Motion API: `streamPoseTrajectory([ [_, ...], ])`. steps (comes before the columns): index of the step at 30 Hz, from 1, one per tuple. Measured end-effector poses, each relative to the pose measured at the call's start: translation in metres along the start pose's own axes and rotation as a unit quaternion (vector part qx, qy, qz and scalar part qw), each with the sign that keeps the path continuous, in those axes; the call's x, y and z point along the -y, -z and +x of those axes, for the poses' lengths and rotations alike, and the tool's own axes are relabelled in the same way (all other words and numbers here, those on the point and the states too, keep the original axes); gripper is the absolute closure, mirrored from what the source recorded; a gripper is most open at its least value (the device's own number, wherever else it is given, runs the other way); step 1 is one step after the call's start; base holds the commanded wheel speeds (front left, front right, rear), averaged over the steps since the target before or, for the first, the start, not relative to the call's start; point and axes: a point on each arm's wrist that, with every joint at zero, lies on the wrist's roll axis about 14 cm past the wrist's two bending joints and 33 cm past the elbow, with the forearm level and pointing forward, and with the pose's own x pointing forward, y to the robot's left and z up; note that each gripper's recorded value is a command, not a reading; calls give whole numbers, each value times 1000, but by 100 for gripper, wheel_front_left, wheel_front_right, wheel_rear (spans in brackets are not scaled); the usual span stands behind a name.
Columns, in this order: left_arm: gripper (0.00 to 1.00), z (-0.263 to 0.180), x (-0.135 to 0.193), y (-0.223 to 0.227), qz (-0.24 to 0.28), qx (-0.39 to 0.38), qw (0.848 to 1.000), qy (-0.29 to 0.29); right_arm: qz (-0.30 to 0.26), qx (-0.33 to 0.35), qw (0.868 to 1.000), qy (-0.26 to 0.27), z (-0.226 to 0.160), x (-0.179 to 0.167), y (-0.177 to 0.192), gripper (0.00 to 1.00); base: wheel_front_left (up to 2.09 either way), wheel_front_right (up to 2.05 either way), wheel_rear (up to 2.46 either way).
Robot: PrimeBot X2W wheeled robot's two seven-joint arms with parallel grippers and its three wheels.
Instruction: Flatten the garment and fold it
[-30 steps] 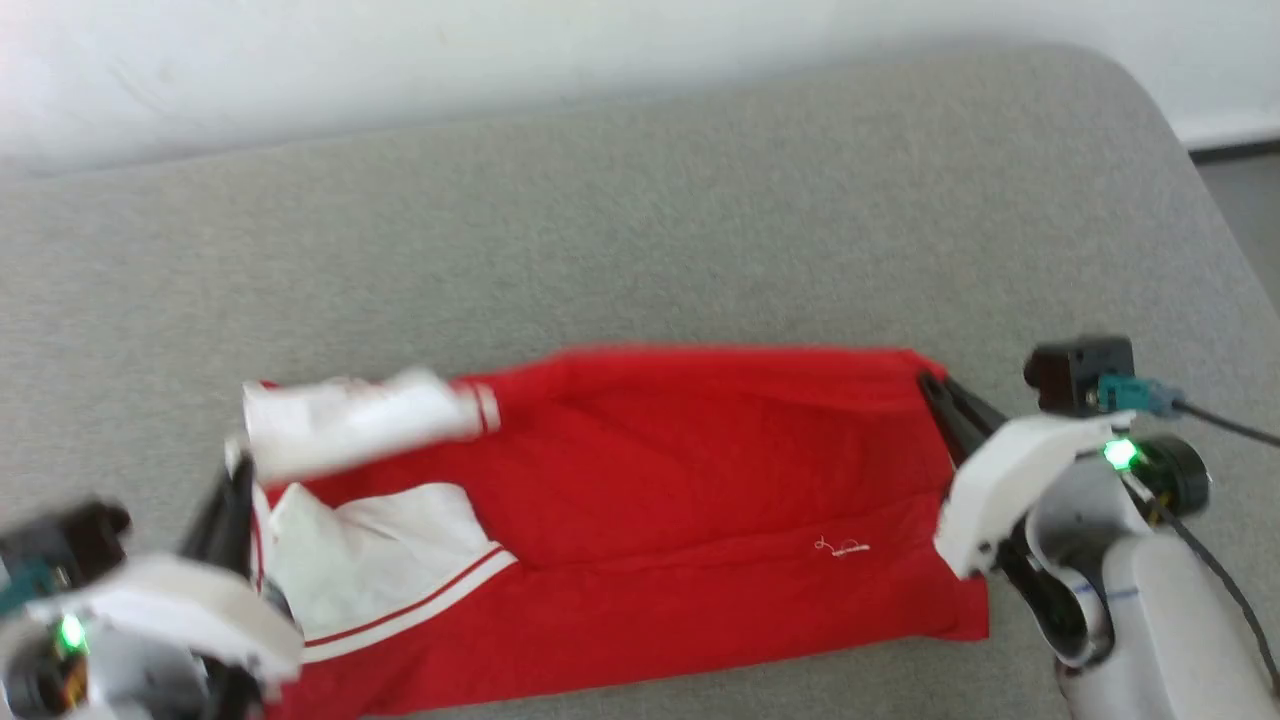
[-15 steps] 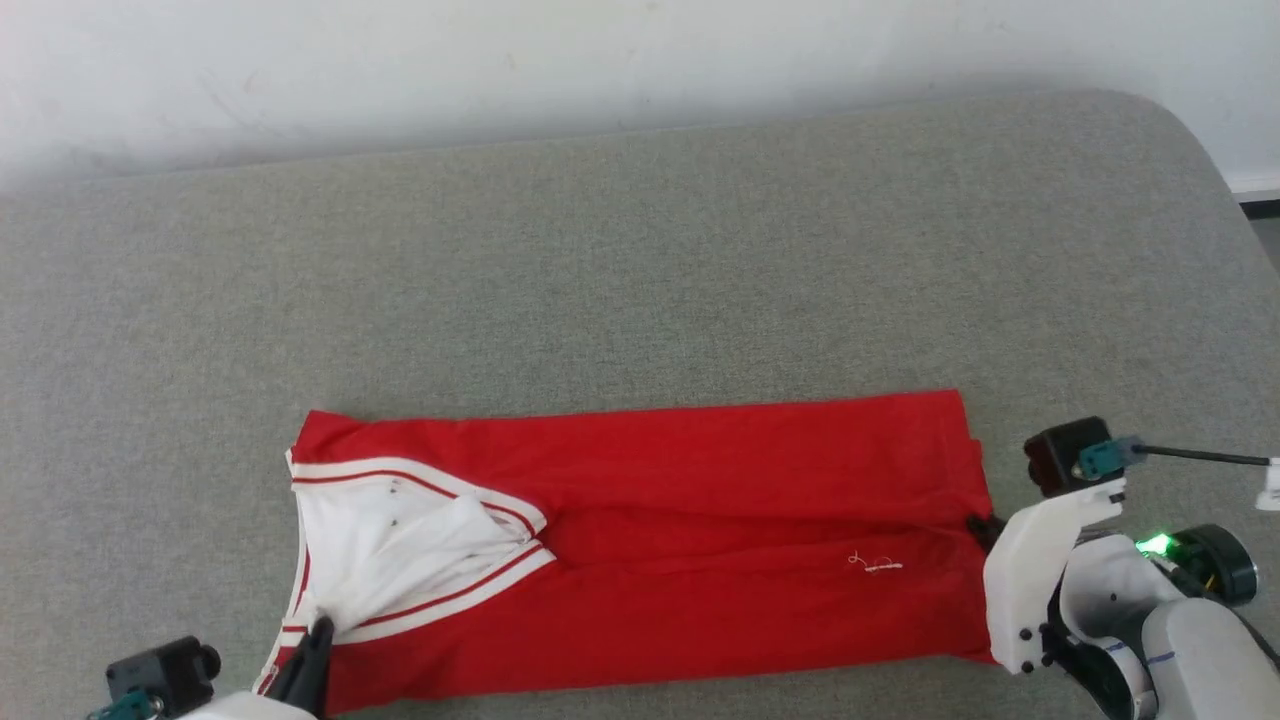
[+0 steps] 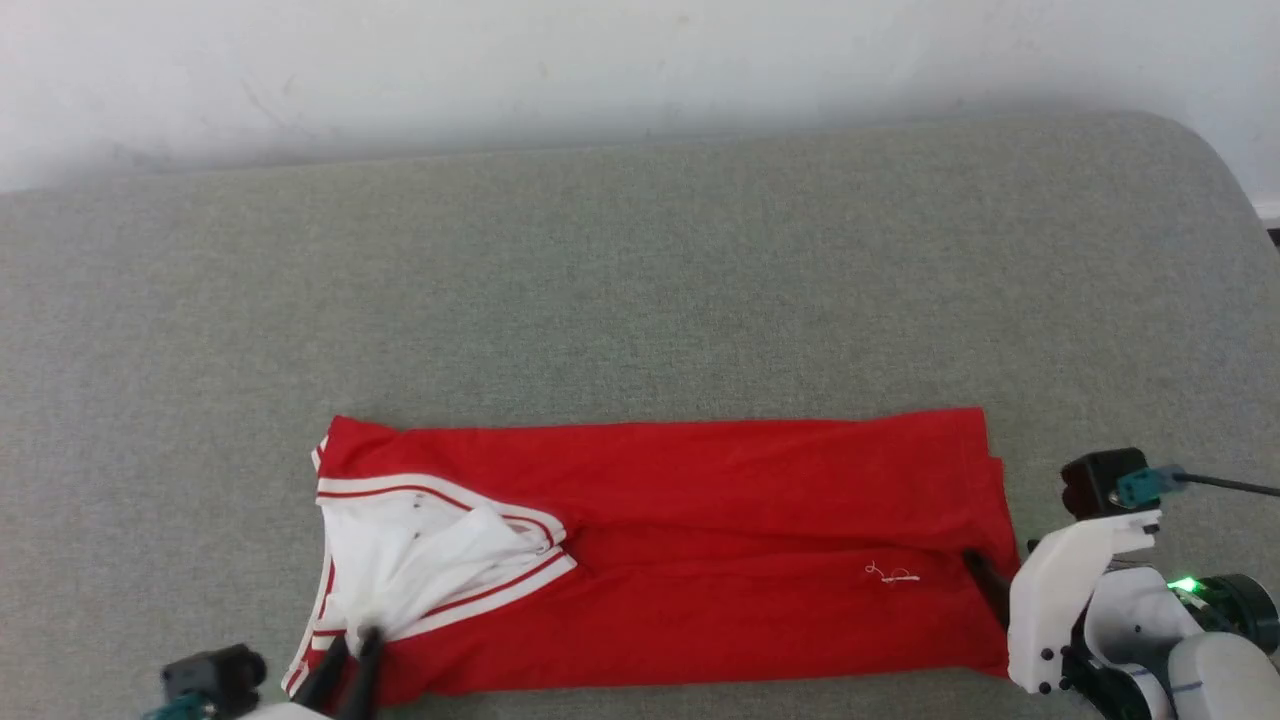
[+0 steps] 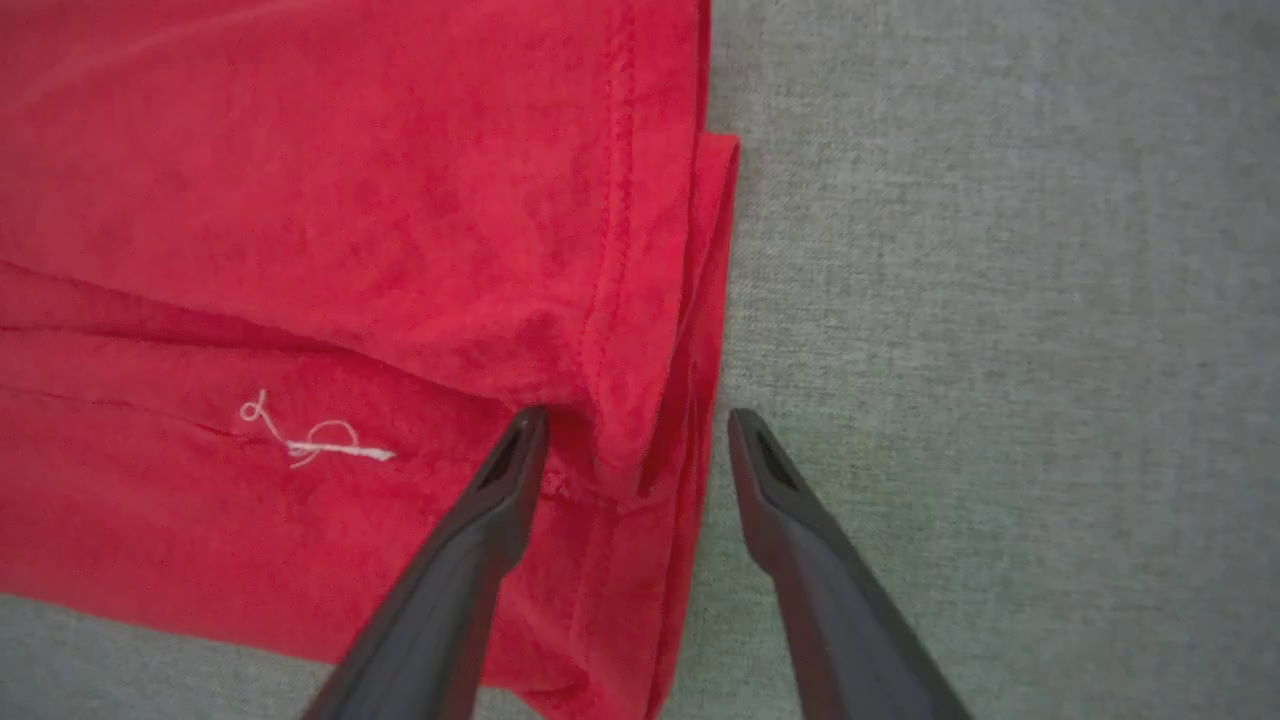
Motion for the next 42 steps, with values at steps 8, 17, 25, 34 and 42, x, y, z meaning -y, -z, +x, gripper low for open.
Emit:
streamPoseTrajectory([
  [8, 0, -4, 21, -37, 57, 122, 991, 14, 38, 127, 991, 3, -24, -6, -34, 0, 0, 0, 0],
  [17, 0, -11, 43, -108, 131, 265, 955, 25, 79, 243, 967, -5, -44, -3, -60, 0, 0, 0, 0],
  [25, 0, -18, 59, -160, 144, 349, 926, 23, 125, 230, 965, -4, -26, 5, -50, 0, 0, 0, 0],
  [34, 0, -10, 57, -160, 139, 347, 927, 20, 134, 95, 986, 2, 12, 6, -8, 0, 0, 0, 0],
  [42, 0, -5, 52, -157, 137, 340, 930, 18, 111, 21, 994, -18, 24, -9, -1, 28, 0, 0, 0],
])
